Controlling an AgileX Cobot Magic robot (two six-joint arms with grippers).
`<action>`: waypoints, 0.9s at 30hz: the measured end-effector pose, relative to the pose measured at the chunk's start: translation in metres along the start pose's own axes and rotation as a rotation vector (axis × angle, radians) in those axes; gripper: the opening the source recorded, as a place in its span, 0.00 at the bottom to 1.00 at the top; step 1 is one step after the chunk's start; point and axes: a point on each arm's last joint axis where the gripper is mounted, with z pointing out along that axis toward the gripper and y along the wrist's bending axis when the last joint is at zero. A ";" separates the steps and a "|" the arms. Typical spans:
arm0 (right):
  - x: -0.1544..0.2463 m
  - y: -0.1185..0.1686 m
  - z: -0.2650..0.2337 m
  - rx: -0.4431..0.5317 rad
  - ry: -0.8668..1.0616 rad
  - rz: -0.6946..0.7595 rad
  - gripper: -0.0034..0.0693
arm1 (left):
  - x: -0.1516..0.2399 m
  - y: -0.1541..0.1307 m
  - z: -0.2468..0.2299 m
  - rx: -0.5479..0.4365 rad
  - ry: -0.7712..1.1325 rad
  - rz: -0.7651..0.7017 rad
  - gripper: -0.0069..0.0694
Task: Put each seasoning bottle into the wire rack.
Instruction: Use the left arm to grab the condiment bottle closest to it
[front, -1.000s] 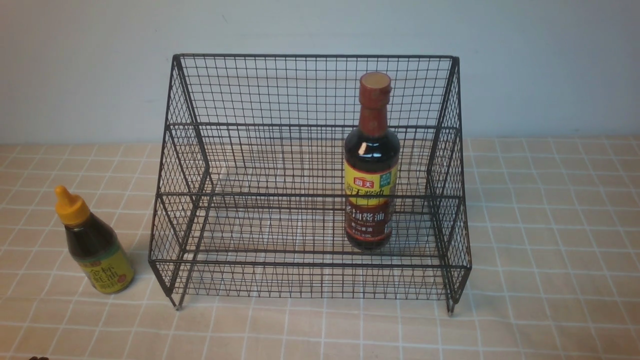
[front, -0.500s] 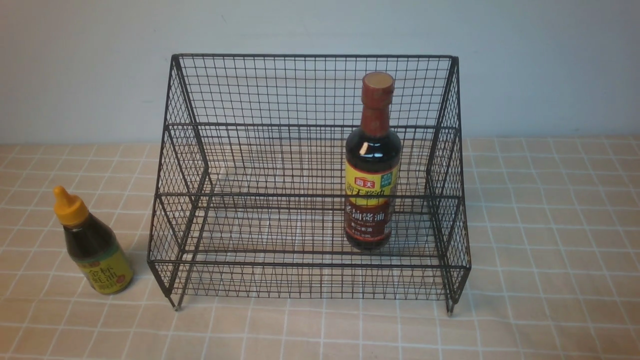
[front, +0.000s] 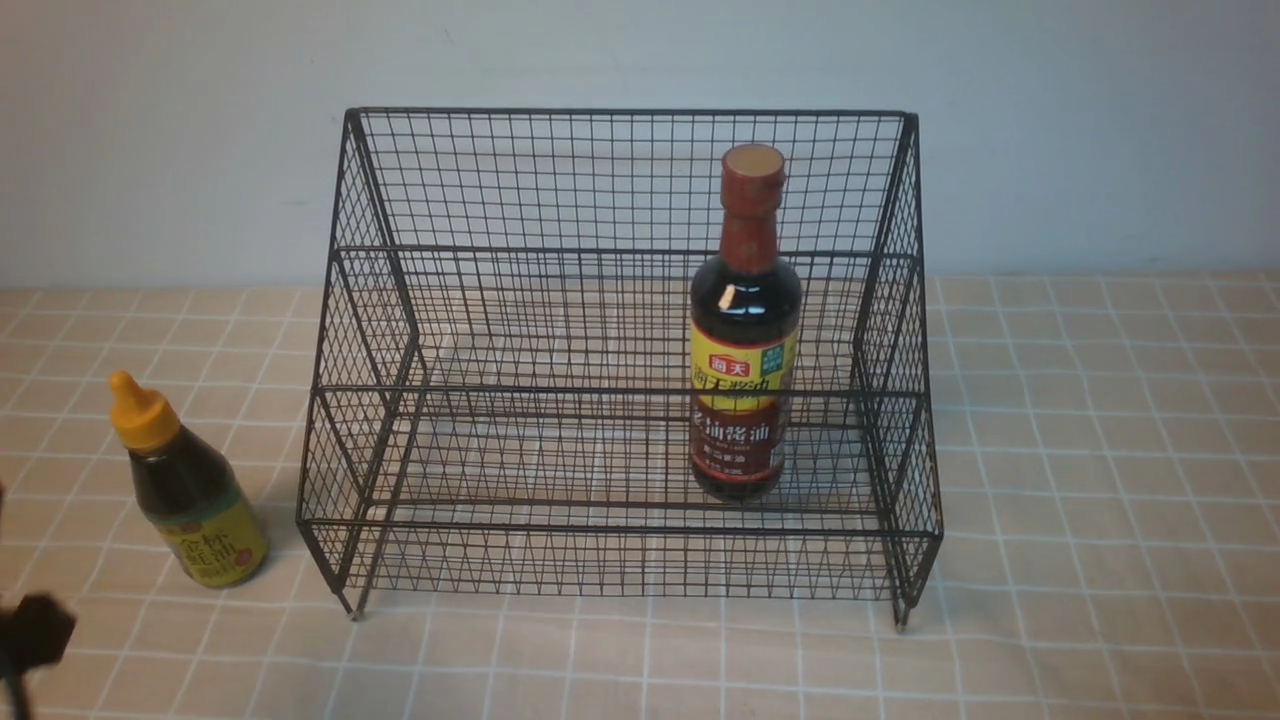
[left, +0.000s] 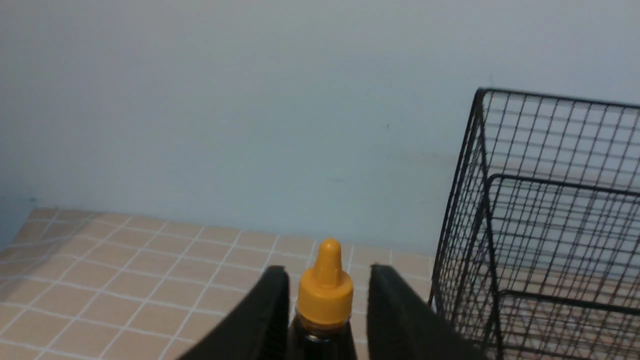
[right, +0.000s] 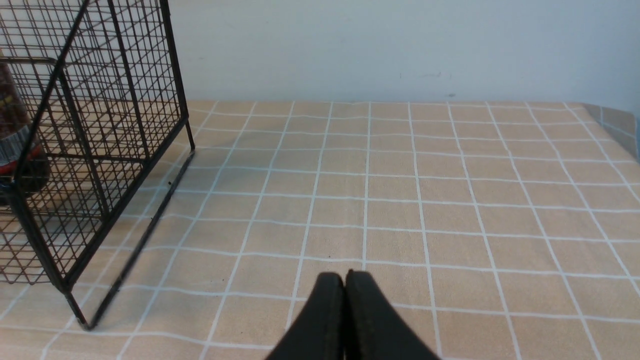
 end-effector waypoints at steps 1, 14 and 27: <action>0.000 0.000 0.000 0.000 0.000 0.000 0.03 | 0.000 0.000 0.005 -0.005 0.013 0.002 0.51; 0.000 0.000 0.000 0.000 0.000 0.000 0.03 | 0.009 -0.004 0.091 -0.079 0.144 0.069 0.87; 0.000 0.000 0.000 0.000 0.000 0.000 0.03 | 0.029 -0.003 0.119 -0.102 0.158 0.112 0.31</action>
